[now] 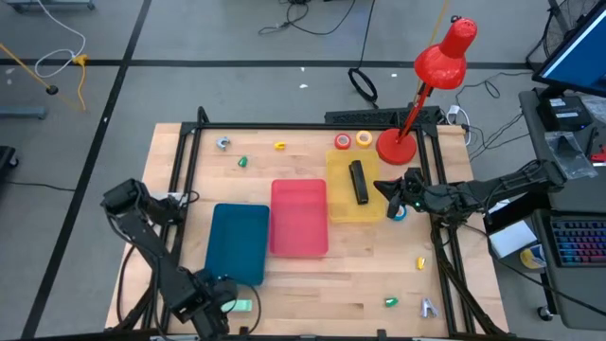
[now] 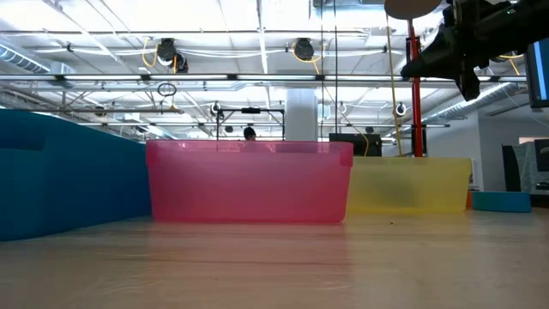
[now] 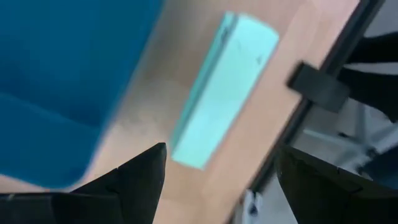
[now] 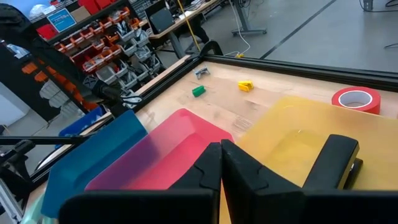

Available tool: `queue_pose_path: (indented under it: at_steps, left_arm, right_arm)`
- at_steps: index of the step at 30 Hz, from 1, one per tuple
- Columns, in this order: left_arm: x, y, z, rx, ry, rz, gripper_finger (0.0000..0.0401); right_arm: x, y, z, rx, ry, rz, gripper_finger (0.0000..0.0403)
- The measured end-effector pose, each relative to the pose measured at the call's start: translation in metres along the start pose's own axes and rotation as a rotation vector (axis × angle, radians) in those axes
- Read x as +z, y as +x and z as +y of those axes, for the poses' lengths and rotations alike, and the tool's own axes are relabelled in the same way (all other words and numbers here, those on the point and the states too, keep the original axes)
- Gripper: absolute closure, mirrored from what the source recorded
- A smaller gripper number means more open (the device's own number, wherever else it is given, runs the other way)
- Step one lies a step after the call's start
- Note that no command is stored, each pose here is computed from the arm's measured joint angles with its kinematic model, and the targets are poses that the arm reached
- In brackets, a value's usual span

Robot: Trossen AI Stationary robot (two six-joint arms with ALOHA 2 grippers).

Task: Pick and place Stapler, Stapler remover, tape
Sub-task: Put the light blue stapler into the yellow bin

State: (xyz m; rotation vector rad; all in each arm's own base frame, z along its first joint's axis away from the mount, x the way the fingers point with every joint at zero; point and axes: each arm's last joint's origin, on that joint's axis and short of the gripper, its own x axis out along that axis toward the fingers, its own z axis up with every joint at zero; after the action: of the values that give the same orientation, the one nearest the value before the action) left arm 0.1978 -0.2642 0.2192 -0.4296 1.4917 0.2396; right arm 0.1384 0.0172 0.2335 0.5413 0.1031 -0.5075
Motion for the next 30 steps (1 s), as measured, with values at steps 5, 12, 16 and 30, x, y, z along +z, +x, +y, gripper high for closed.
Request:
queue_pose_path:
  at_steps: [5, 12, 16, 30]
  left_arm:
    - [-0.003, 0.000, 0.003, 0.059, 0.053, -0.074, 0.0107]
    - [-0.006, 0.000, 0.002, 0.063, 0.133, -0.094, 0.0107]
    - [-0.008, 0.000, 0.001, 0.055, 0.142, -0.095, 0.0107]
    - [-0.012, 0.018, -0.011, 0.021, 0.251, -0.088, 0.0107]
  right_arm:
    - [0.000, 0.000, 0.000, 0.000, 0.000, 0.000, 0.0402]
    - [0.000, 0.000, 0.000, -0.001, -0.002, 0.000, 0.0402]
    - [0.000, 0.000, 0.000, -0.003, -0.003, -0.002, 0.0401]
    - [0.000, 0.000, 0.000, -0.003, -0.004, -0.002, 0.0401]
